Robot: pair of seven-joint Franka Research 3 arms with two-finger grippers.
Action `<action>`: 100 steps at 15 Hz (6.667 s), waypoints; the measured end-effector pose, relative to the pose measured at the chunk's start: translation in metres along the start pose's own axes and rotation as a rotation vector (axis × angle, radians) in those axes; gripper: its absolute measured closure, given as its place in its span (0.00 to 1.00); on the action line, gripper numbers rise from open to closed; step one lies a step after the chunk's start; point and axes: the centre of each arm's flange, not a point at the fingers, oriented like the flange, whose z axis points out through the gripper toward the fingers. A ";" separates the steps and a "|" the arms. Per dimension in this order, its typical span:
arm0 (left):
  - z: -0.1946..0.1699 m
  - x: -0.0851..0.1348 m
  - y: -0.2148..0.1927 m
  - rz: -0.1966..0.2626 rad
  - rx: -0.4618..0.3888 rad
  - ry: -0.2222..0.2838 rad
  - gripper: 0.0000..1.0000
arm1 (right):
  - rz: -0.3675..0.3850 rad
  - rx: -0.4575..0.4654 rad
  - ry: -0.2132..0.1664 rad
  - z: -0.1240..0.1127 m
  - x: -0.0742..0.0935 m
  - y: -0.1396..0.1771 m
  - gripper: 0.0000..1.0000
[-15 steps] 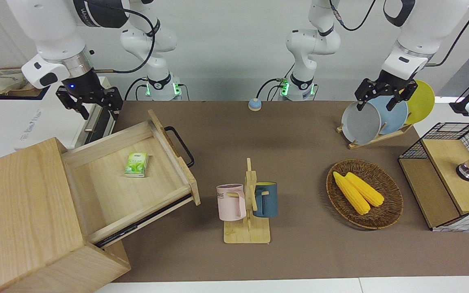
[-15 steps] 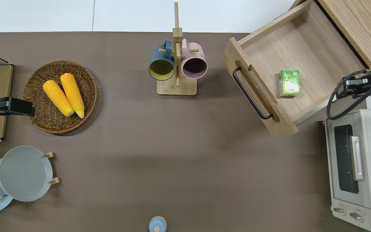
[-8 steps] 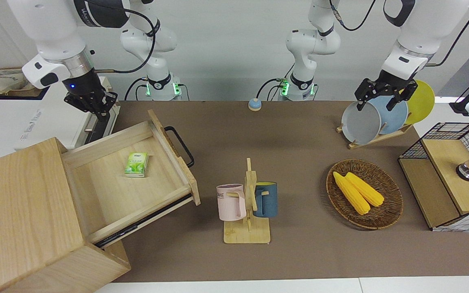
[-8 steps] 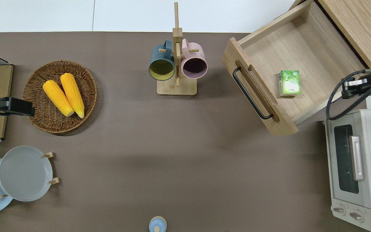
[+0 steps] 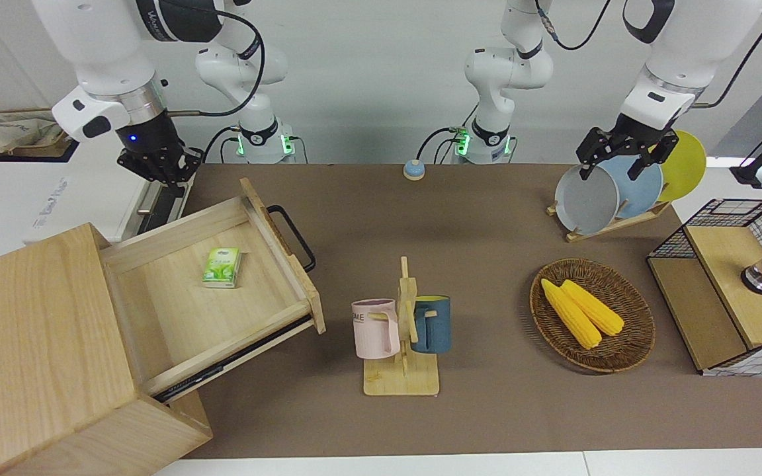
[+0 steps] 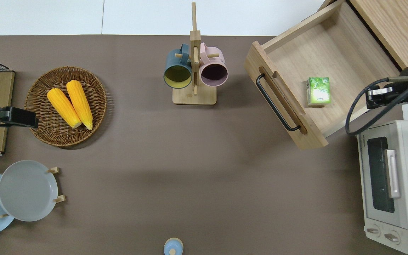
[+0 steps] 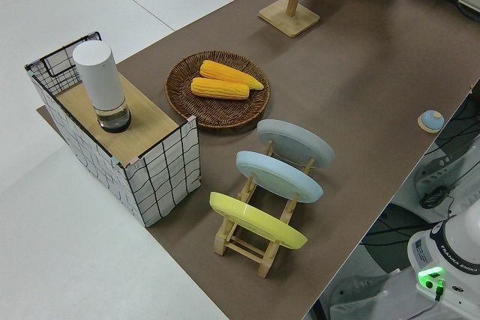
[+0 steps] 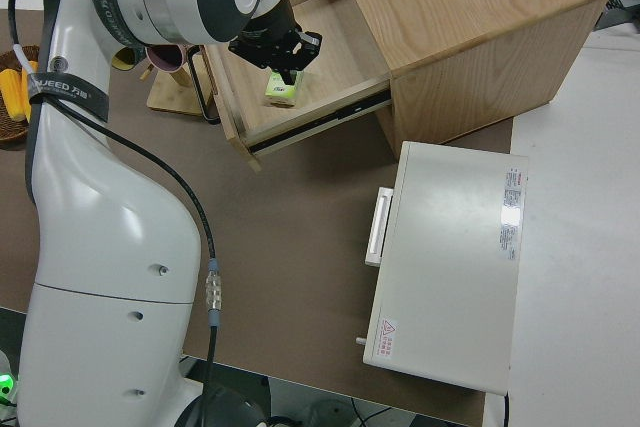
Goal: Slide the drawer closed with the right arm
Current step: 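Move the right gripper to the drawer's black handle, then push the drawer handle with the right gripper away from the robot, then push the drawer front further in with the right gripper until shut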
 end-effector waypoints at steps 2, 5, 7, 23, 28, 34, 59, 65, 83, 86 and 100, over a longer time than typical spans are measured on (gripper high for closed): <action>0.000 0.000 0.000 0.000 0.000 0.000 0.00 | 0.031 0.001 0.009 -0.006 -0.005 -0.021 0.99; 0.000 0.000 0.000 0.000 0.000 0.000 0.00 | 0.069 0.004 0.018 -0.011 -0.010 -0.047 0.99; 0.000 0.000 0.000 0.000 0.000 0.000 0.01 | 0.096 0.005 0.021 -0.013 -0.014 -0.062 0.99; 0.000 0.000 0.000 0.000 0.000 0.000 0.01 | 0.492 0.027 0.040 -0.003 -0.030 -0.170 0.99; 0.000 0.000 0.000 0.000 0.000 0.000 0.00 | 0.665 0.037 0.048 0.028 -0.015 -0.202 0.99; 0.000 0.000 0.000 0.000 0.000 0.000 0.00 | 0.887 0.041 0.008 0.075 0.005 -0.222 0.99; 0.000 0.000 0.000 0.000 0.000 0.000 0.00 | 1.075 0.046 -0.042 0.161 0.054 -0.205 0.99; 0.000 0.000 0.000 0.000 0.000 0.000 0.00 | 1.107 0.097 0.006 0.163 0.073 -0.181 0.99; 0.000 0.000 0.000 0.000 0.000 0.000 0.00 | 1.038 0.111 0.051 0.164 0.106 -0.061 0.99; 0.000 0.000 0.000 0.000 0.000 0.000 0.00 | 1.034 0.115 0.058 0.164 0.108 -0.055 0.99; 0.000 0.000 0.000 0.000 0.000 0.000 0.01 | 1.030 0.186 0.061 0.164 0.118 0.041 0.99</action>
